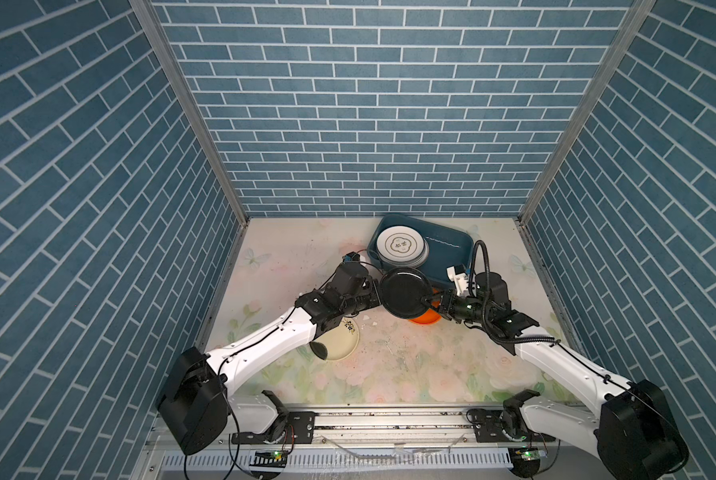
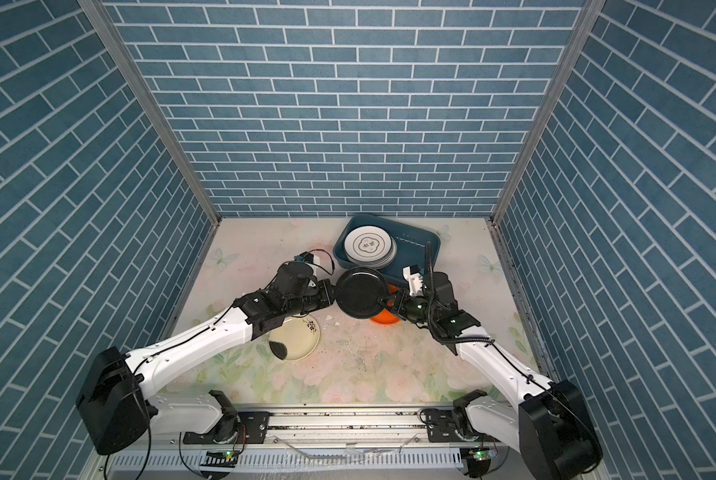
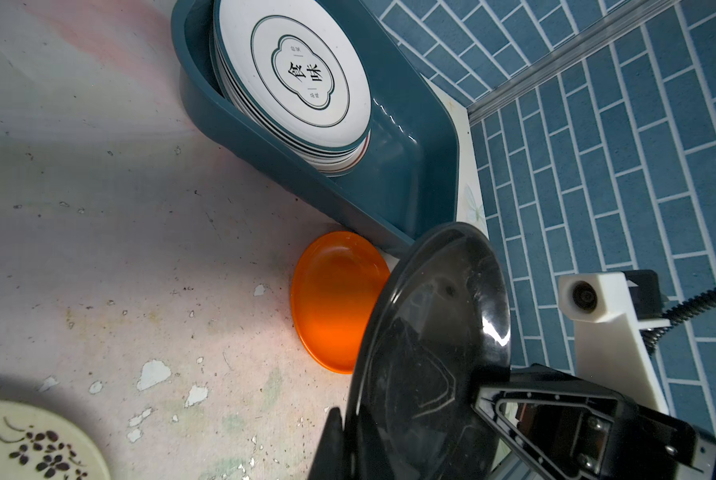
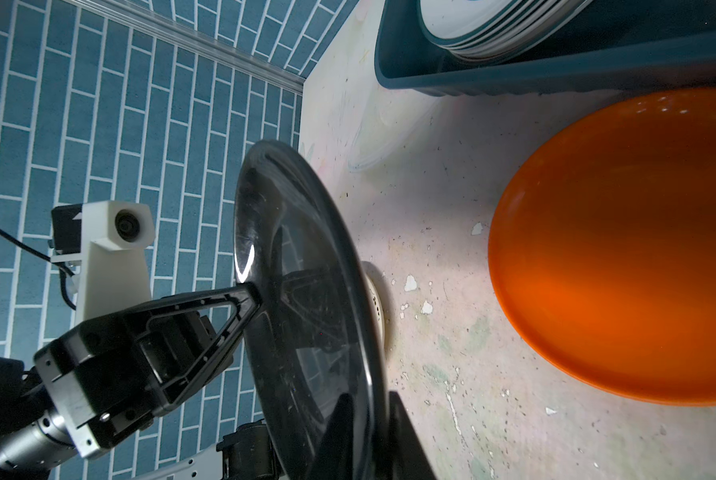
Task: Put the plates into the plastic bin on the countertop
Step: 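Grasp the black plate rim with the right gripper and release the left, then carry the black plate into the teal bin with the right gripper and release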
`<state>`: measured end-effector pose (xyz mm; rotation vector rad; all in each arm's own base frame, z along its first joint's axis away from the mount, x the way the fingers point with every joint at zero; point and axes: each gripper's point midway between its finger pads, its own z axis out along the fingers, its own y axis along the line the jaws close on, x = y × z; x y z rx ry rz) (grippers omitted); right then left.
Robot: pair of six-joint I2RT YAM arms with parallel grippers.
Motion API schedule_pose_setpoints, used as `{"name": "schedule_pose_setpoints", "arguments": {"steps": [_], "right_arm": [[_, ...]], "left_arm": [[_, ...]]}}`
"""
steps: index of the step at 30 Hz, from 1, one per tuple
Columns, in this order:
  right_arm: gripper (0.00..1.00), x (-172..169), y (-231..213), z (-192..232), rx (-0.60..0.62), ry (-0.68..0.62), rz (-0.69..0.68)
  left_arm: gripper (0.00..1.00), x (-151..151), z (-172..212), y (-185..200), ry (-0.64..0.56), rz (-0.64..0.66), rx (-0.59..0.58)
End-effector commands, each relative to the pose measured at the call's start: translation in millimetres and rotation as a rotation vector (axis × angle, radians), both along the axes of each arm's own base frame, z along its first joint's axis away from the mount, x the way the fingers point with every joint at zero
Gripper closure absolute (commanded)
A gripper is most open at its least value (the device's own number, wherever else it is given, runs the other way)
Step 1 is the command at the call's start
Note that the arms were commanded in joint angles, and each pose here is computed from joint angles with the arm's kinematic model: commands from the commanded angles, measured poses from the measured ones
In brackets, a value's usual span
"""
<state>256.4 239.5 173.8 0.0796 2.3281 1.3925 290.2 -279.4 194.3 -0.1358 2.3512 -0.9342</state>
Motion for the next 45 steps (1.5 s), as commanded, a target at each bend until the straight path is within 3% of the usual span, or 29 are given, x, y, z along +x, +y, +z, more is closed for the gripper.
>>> {"name": "schedule_pose_setpoints", "arguments": {"steps": [1, 5, 9, 13, 14, 15, 17, 20, 27, 33, 45], "right_arm": [[0.86, 7.7, 7.0, 14.8, 0.019, -0.033, 0.000], [1.00, 11.6, 7.4, 10.3, 0.007, -0.021, -0.021], [1.00, 14.4, 7.5, 8.9, 0.009, -0.015, -0.039], [1.00, 16.2, 5.5, 7.4, 0.000, -0.008, -0.057], [1.00, 16.5, 5.7, 8.4, 0.000, -0.009, -0.057], [1.00, 17.0, 5.6, 8.7, -0.001, -0.009, -0.058], [1.00, 18.9, 5.9, 11.4, 0.000, -0.014, -0.062], [1.00, 23.1, 4.6, 12.9, -0.011, -0.014, -0.080], [1.00, 39.2, 7.7, 13.7, -0.046, 0.001, -0.103], [1.00, 72.7, 16.1, 15.4, -0.131, -0.020, -0.107], [1.00, 216.5, -2.3, -13.8, -0.286, 0.023, -0.284]], "left_arm": [[1.00, -2.6, 7.6, 5.8, -0.032, 0.012, 0.000], [1.00, -2.1, 5.4, 6.8, -0.032, 0.006, 0.020], [0.94, -0.7, 9.0, 6.5, -0.048, 0.001, 0.023], [0.67, 1.9, 12.2, 12.7, -0.072, 0.021, 0.038], [0.54, 3.1, 12.7, 14.9, -0.078, 0.030, 0.039], [0.35, 3.8, 11.3, 16.9, -0.082, 0.034, 0.042], [0.14, 8.2, 7.9, 24.6, -0.077, 0.055, 0.036], [0.01, 14.6, 3.2, 38.9, -0.078, 0.096, 0.005], [0.01, 22.3, 8.8, 71.5, -0.085, 0.168, 0.010], [0.00, 19.1, 12.4, 108.1, -0.103, 0.245, 0.028], [0.01, -1.5, 4.8, 171.0, -0.117, 0.335, 0.192]]}}
